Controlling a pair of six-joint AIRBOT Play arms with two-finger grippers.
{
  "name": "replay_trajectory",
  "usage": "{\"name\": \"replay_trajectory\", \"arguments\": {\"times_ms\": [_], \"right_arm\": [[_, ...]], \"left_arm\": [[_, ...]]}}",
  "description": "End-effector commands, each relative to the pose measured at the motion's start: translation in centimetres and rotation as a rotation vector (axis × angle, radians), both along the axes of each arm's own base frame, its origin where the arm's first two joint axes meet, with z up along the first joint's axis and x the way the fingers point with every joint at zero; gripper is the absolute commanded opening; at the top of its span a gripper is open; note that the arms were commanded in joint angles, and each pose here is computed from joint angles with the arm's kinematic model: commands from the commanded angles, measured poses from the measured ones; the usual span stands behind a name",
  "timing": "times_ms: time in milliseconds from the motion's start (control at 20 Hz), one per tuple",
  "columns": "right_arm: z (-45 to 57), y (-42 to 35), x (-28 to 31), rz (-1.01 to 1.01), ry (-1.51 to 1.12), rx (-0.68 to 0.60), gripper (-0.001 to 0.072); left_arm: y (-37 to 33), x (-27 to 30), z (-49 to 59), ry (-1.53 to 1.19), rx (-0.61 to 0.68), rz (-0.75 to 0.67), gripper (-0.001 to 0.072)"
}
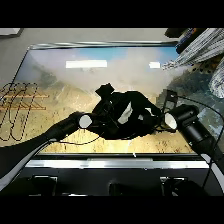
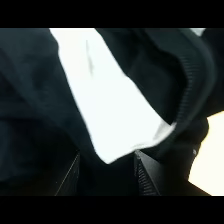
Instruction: Fold the clothes and pants, and hang the long-sleeved shirts on hangers.
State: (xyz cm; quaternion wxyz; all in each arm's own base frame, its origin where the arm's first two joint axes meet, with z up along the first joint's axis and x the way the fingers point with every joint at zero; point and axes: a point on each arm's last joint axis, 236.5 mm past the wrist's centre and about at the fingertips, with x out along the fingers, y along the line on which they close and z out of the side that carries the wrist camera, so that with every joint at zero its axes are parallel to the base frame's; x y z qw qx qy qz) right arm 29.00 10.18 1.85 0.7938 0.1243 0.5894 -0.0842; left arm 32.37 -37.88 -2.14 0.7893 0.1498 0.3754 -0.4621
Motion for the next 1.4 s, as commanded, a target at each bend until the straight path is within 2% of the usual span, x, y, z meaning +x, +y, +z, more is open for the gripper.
{"name": "replay_trajectory", "arguments": {"times_ms": [0,300,600,1050,1100,1150,1200,1350], "right_arm": [[0.0,0.0,0.0,-0.001,0.000,0.001,0.0035],[0.0,0.0,-0.2,-0.002,0.006,-0.002,0.0035],[0.0,-0.1,-0.3,-0.003,0.012,-0.004,0.0035],[-0.2,-0.3,-0.7,-0.008,0.030,-0.011,0.0035],[-0.2,-0.3,-0.7,-0.009,0.030,-0.011,0.0035],[-0.2,-0.3,-0.7,-0.009,0.030,-0.011,0.0035],[-0.2,-0.3,-0.7,-0.009,0.031,-0.010,0.0035],[0.4,-0.1,-0.4,-0.020,0.016,-0.001,0.0035]], "left_arm": [[0.0,-1.7,-0.1,0.050,0.037,-0.065,0.0400],[1.8,-2.9,1.3,0.021,0.115,-0.135,0.0400],[-0.4,0.3,1.6,-0.101,0.044,-0.070,0.0399],[-1.5,-0.3,-0.4,-0.070,0.063,-0.092,0.0386],[-1.9,0.0,-0.5,-0.070,0.045,-0.074,0.0348],[-2.3,0.4,-0.8,-0.065,0.021,-0.049,0.0225],[-2.6,0.8,-0.9,-0.060,-0.004,-0.022,0.0035],[-2.3,3.4,1.0,0.026,-0.097,0.141,0.0024]]}}
